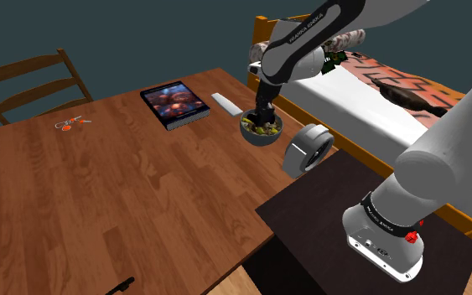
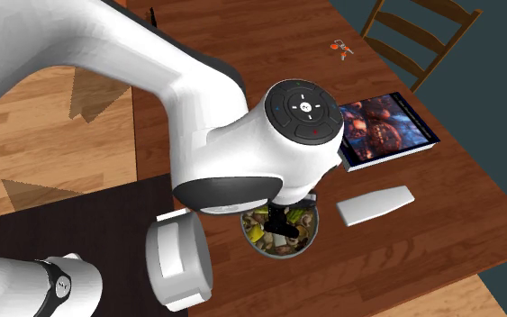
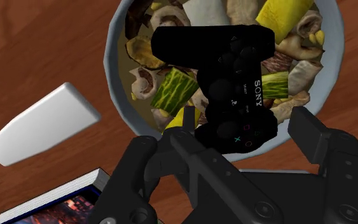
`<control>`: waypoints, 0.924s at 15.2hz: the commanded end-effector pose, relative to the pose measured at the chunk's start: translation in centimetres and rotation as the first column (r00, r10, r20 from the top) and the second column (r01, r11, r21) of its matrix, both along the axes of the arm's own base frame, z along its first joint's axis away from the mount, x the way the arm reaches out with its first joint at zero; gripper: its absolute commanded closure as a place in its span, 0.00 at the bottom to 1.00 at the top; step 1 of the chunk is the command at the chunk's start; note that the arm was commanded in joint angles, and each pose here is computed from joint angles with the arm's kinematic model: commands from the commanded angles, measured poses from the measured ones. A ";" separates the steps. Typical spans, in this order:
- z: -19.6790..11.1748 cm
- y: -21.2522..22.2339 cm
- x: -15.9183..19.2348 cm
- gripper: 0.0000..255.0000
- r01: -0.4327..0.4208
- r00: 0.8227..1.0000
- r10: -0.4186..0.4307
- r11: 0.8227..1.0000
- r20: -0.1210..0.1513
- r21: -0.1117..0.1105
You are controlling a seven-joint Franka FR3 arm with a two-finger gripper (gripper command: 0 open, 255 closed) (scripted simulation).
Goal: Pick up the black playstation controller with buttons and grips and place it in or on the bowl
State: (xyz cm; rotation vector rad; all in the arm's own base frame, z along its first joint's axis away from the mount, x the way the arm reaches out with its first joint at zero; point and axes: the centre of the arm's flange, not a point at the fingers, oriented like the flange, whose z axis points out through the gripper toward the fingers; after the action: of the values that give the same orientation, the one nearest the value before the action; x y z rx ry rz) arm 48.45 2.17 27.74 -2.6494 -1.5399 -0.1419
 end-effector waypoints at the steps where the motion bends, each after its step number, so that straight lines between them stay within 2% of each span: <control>1: -0.1 -0.1 0.0 0.00 0.001 1.000 -0.001 1.000 -0.001 0.000; 5: -0.1 -0.1 0.0 0.00 0.001 1.000 -0.001 1.000 -0.001 0.000; 9: 4.9 -0.6 -0.2 0.00 0.001 1.000 -0.001 1.000 -0.001 0.000; 14: 4.9 -0.6 -0.2 0.00 0.001 1.000 -0.001 1.000 -0.001 0.000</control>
State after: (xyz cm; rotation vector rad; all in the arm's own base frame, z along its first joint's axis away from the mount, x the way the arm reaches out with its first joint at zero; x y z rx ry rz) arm 48.24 1.54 32.59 -2.6499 -1.5383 -0.1406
